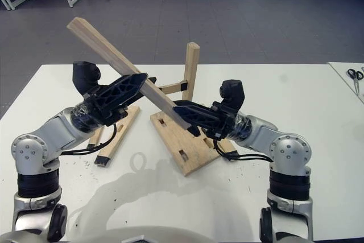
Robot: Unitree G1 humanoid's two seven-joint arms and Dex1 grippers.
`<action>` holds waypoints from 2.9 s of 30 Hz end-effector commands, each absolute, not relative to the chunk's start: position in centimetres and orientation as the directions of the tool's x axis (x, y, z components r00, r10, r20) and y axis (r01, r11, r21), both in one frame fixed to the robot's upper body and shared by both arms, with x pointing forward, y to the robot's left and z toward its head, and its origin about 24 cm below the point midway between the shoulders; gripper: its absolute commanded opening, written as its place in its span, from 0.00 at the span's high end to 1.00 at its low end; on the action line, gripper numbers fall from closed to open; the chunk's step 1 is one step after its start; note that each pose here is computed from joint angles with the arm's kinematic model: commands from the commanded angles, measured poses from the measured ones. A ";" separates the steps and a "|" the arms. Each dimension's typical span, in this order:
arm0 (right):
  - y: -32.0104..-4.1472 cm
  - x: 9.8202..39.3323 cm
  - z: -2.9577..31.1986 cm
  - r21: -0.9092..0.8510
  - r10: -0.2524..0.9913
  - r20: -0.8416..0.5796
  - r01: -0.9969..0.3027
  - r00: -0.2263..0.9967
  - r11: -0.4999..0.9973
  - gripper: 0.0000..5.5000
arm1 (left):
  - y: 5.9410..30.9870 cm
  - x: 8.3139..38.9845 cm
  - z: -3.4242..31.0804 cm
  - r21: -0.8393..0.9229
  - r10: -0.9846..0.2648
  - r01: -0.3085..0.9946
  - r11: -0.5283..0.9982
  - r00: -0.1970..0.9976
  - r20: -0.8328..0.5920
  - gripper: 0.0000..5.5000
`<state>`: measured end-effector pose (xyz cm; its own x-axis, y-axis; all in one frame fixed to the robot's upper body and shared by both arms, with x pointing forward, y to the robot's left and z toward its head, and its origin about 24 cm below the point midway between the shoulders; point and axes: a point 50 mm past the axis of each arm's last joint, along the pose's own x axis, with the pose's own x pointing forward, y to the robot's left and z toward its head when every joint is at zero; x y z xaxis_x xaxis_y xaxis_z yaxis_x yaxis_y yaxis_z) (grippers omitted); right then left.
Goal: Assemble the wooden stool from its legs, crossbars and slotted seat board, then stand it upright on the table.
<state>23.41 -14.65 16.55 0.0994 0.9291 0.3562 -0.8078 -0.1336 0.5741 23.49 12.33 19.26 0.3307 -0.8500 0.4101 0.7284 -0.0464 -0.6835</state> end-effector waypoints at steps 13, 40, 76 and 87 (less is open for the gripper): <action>-14.7 23.8 16.0 0.566 0.945 0.307 -0.820 0.111 -0.088 0.64 | 12.9 24.8 18.5 -0.615 -0.892 0.778 0.130 0.362 0.270 0.62; -14.8 23.4 6.8 -0.349 0.611 -0.731 -0.936 0.305 0.051 0.39 | 17.1 28.5 9.2 -0.306 -0.775 0.767 0.564 0.620 0.125 0.63; -14.4 23.1 10.7 -0.430 0.668 -0.619 -0.890 0.413 0.152 0.39 | 16.4 28.2 5.3 -0.222 -0.677 0.677 0.701 0.536 -0.504 0.63; -11.9 29.9 25.2 -0.551 0.739 0.126 -0.573 0.662 0.607 0.44 | 16.3 28.6 4.9 -0.143 -0.642 0.698 0.702 0.534 -0.550 0.63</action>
<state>28.49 -12.61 22.62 0.6400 0.7680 -0.0226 -0.6674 0.5411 -0.5117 29.55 13.89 9.22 0.5303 -0.7848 -0.3206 0.7934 0.5927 -0.1387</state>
